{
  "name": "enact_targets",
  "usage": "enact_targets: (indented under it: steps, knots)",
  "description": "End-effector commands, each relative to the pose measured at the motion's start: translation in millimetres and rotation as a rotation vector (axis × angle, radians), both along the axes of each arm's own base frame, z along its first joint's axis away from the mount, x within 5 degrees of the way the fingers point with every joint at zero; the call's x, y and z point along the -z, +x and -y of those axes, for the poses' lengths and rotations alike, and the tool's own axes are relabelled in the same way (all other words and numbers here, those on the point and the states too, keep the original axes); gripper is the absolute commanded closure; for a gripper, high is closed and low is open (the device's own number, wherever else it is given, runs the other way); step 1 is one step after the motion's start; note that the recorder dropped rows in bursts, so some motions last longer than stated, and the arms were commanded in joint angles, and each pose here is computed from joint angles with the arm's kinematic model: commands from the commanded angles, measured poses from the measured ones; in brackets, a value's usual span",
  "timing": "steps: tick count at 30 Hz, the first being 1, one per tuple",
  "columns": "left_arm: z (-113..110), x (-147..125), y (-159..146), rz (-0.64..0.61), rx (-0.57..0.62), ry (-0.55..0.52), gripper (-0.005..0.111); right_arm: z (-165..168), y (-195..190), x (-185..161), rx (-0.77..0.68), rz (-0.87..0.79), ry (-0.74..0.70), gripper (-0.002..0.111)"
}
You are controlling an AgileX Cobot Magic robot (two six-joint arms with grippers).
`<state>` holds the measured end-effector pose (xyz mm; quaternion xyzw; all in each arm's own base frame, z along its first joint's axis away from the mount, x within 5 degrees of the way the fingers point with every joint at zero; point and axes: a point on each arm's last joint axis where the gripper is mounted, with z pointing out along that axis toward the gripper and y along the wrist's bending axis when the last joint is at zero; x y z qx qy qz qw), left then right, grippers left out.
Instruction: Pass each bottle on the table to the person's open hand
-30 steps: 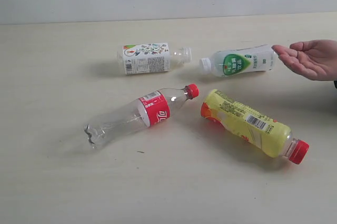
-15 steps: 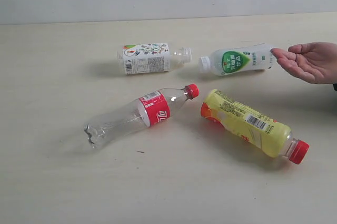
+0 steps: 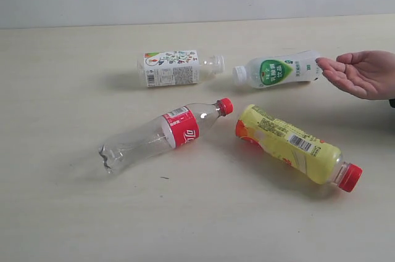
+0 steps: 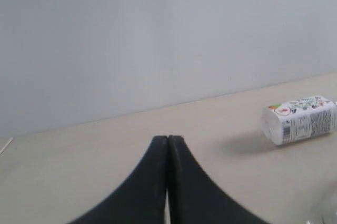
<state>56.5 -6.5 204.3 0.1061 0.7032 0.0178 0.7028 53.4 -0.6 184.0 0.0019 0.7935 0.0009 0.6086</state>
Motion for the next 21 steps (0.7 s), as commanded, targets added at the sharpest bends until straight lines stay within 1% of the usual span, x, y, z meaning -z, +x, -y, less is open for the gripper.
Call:
enact_targets:
  steps: [1,4,6,10,11,13,15,17,18,19,21]
  knots:
    - [0,-5,-1,0.047,0.005,-0.088,0.106,0,0,0,0.007,0.007,-0.003,0.108]
    - [1,-9,-1,0.062,0.021,-0.281,0.106,0,0,0,0.007,0.007,-0.003,0.108]
    - [1,-9,-1,0.043,0.026,-0.419,0.106,0,0,0,0.007,0.007,-0.003,0.108]
    - [1,-10,-1,0.037,0.034,-0.532,0.106,0,0,0,0.007,0.006,-0.003,0.108]
    - [2,-13,-1,0.062,0.05,-0.567,0.106,0,0,0,0.007,0.006,-0.003,0.108]
    - [3,-23,-3,0.154,0.109,-0.646,0.106,0,0,0,0.007,0.006,-0.003,0.108]
    - [5,-37,-9,0.285,0.208,-0.763,0.107,0,0,0,0.007,0.006,-0.003,0.108]
    - [5,-50,-14,0.379,0.278,-0.827,0.107,0,0,0,0.007,0.006,-0.003,0.108]
    - [5,-63,-17,0.407,0.292,-0.837,0.107,0,0,0,0.007,0.006,-0.003,0.108]
    - [4,-76,-17,0.411,0.288,-0.833,0.107,0,0,0,0.007,0.006,-0.003,0.108]
    - [4,-104,-10,0.346,0.233,-0.802,0.107,0,0,0,0.007,0.006,-0.003,0.108]
